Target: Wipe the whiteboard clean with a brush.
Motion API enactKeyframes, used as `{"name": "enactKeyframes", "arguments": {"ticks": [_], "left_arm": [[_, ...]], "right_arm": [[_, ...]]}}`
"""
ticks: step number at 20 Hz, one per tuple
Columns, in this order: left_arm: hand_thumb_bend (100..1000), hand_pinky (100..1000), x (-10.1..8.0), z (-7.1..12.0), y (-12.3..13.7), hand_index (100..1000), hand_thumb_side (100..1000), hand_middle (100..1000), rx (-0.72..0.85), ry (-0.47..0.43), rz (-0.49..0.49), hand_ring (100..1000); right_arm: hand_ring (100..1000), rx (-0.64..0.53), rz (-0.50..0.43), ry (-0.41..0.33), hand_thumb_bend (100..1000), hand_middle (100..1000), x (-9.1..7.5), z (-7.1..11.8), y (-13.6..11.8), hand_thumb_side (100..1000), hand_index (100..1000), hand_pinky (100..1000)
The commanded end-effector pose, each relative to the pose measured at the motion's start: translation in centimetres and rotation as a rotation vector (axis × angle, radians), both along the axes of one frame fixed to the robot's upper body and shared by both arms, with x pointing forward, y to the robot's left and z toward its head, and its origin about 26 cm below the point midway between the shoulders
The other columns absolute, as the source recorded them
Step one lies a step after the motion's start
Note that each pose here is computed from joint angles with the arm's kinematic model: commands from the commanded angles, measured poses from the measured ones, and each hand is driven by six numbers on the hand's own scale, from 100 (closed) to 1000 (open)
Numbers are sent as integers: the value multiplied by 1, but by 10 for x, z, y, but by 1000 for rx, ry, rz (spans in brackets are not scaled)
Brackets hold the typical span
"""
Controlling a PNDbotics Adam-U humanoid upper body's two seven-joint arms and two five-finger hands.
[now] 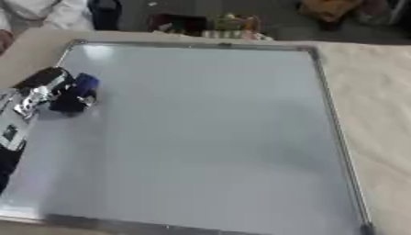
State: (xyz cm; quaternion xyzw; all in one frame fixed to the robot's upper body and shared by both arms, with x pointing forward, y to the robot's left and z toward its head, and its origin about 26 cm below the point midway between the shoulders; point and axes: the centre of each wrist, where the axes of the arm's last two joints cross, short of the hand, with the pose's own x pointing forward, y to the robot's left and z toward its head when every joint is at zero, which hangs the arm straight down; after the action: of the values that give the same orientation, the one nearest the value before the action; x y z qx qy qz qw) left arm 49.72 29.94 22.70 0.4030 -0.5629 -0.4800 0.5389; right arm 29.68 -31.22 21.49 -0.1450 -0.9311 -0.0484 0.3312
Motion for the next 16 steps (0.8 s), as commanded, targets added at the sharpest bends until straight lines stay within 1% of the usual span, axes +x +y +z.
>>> {"name": "enactKeyframes", "arguments": {"ticks": [1, 4, 7, 12, 16], "left_arm": [[105, 572, 1, -1, -1, 237, 420, 355, 1, 10, -3, 553], [153, 570, 2, 0, -4, 233, 419, 340, 7, 12, -15, 539], [171, 564, 3, -2, -7, 231, 420, 316, 19, 17, -16, 518], [178, 547, 5, -4, -12, 238, 417, 282, 37, 22, -21, 487], [191, 541, 7, -5, -17, 241, 413, 276, 59, 30, -32, 481]], "right_arm": [[941, -11, 8, -22, 221, 686, -2, 7, 1, 980, 884, 925], [941, -11, 7, -22, 222, 686, -2, 7, 1, 979, 884, 925], [941, -10, 7, -22, 222, 686, -2, 6, 1, 975, 884, 925], [942, -10, 8, -21, 225, 685, -2, 6, 1, 973, 885, 926], [943, -9, 6, -19, 225, 685, -2, 6, 1, 969, 886, 927]]}}
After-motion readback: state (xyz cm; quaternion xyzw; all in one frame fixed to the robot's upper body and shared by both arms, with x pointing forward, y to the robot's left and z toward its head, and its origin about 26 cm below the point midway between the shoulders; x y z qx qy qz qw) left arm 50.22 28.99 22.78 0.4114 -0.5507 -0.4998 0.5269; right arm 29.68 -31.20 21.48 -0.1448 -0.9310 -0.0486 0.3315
